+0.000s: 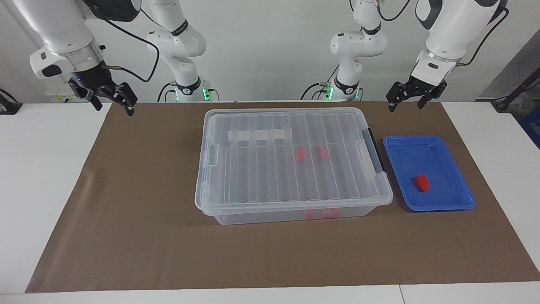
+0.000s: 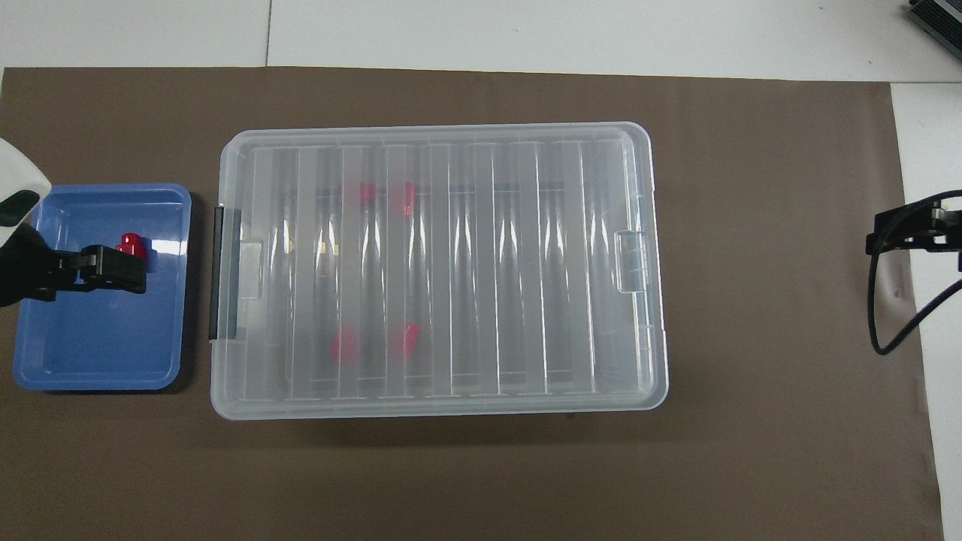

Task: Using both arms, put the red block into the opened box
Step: 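Reach the right gripper to the edge of the clear lid, then slide the clear lid toward the right arm to open the box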

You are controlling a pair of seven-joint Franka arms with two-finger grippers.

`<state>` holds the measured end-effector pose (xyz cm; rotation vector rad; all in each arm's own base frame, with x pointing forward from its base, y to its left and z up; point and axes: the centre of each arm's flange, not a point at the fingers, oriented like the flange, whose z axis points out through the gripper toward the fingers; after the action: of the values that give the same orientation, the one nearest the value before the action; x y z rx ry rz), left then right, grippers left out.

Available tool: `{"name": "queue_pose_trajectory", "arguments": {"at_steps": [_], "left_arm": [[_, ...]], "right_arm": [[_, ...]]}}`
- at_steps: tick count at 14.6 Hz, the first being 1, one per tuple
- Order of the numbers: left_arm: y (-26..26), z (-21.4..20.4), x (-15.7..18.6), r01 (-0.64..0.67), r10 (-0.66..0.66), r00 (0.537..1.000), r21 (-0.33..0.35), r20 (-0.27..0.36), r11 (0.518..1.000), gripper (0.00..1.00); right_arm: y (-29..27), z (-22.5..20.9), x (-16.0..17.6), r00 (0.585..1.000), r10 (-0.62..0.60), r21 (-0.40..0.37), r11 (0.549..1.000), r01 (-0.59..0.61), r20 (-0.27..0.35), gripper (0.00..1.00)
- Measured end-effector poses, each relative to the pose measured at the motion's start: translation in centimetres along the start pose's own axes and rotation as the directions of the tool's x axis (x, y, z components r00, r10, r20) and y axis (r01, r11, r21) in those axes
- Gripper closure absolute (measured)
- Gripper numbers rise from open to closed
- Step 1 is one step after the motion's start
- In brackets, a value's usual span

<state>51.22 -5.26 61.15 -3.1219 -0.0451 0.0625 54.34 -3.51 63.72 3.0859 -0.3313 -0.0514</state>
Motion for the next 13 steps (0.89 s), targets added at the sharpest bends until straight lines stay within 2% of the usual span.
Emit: {"name": "queue_pose_trajectory", "arguments": {"at_steps": [6, 13], "left_arm": [[0.0, 0.0, 0.0, 0.000, 0.000, 1.000, 0.000, 0.000, 1.000, 0.00], [0.0, 0.0, 0.0, 0.000, 0.000, 1.000, 0.000, 0.000, 1.000, 0.00]], "right_arm": [[-2.2, 0.5, 0.2, 0.999, -0.038, 0.007, 0.999, 0.038, -0.035, 0.01], [-8.1, 4.4, 1.0, 0.992, -0.077, 0.030, 0.996, 0.081, -0.102, 0.04]]}}
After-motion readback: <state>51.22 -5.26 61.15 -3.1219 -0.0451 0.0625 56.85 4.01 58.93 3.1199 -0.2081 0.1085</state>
